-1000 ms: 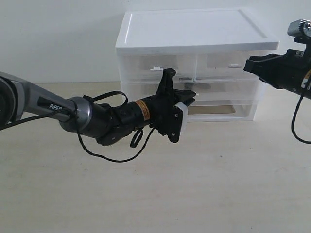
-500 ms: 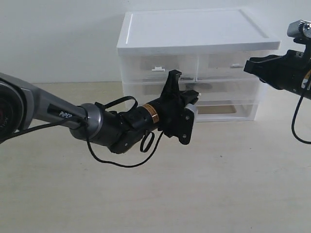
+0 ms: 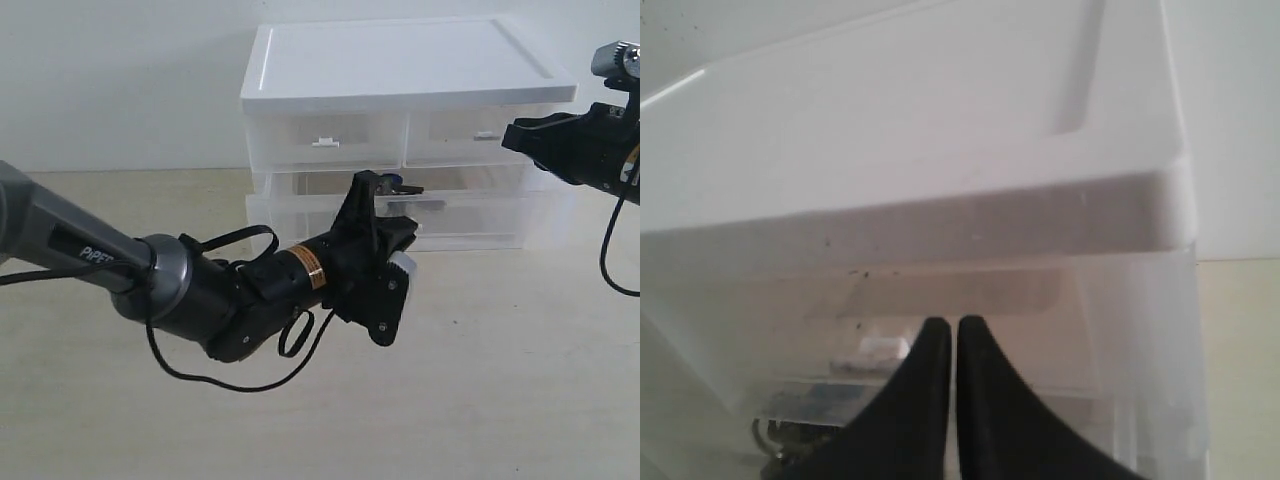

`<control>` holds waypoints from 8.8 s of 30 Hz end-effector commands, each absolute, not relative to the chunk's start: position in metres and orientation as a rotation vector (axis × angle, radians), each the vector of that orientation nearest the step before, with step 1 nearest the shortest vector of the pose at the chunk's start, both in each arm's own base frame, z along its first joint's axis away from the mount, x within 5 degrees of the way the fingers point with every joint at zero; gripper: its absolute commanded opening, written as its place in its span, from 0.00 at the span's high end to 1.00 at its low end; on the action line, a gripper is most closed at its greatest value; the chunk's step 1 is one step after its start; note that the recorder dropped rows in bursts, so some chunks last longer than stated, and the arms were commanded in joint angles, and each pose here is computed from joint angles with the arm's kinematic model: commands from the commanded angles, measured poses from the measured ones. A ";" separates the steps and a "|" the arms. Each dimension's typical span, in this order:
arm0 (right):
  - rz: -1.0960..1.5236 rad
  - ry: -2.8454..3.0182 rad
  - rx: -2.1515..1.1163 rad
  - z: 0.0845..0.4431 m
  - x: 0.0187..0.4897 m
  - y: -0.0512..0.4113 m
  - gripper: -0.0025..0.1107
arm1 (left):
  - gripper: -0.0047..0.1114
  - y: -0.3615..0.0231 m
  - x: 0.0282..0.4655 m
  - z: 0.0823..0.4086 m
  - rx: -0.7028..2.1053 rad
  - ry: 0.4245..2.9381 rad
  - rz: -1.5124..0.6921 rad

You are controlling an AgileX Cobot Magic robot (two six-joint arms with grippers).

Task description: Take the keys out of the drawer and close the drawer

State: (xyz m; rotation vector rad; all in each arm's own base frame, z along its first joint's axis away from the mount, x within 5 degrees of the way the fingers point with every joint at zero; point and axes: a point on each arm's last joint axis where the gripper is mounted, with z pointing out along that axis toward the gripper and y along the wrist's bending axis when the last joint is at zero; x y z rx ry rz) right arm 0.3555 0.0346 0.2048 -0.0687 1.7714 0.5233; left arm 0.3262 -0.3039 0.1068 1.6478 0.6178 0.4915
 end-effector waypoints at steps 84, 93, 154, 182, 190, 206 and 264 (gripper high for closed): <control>0.505 1.792 -0.077 0.203 0.356 0.034 0.98 | 0.55 -0.351 0.384 0.186 1.110 2.219 -0.252; 0.505 1.792 -0.077 0.203 0.356 0.034 0.98 | 0.55 -0.351 0.377 0.215 1.252 2.071 -0.182; 0.501 1.799 -0.089 0.202 0.356 0.035 0.98 | 0.92 -0.351 0.335 0.212 1.984 1.857 -0.247; 0.501 1.799 -0.089 0.202 0.356 0.035 0.98 | 0.92 -0.306 0.367 0.233 1.617 1.927 0.017; 0.501 1.799 -0.089 0.202 0.356 0.035 0.98 | 0.92 -0.267 0.376 0.246 1.254 1.717 0.020; 0.497 1.803 -0.095 0.202 0.355 0.035 0.98 | 0.92 -0.278 0.355 0.233 1.290 1.726 -0.021; 0.496 1.805 -0.094 0.202 0.355 0.035 0.98 | 0.92 -0.313 0.290 0.198 1.785 1.682 -0.007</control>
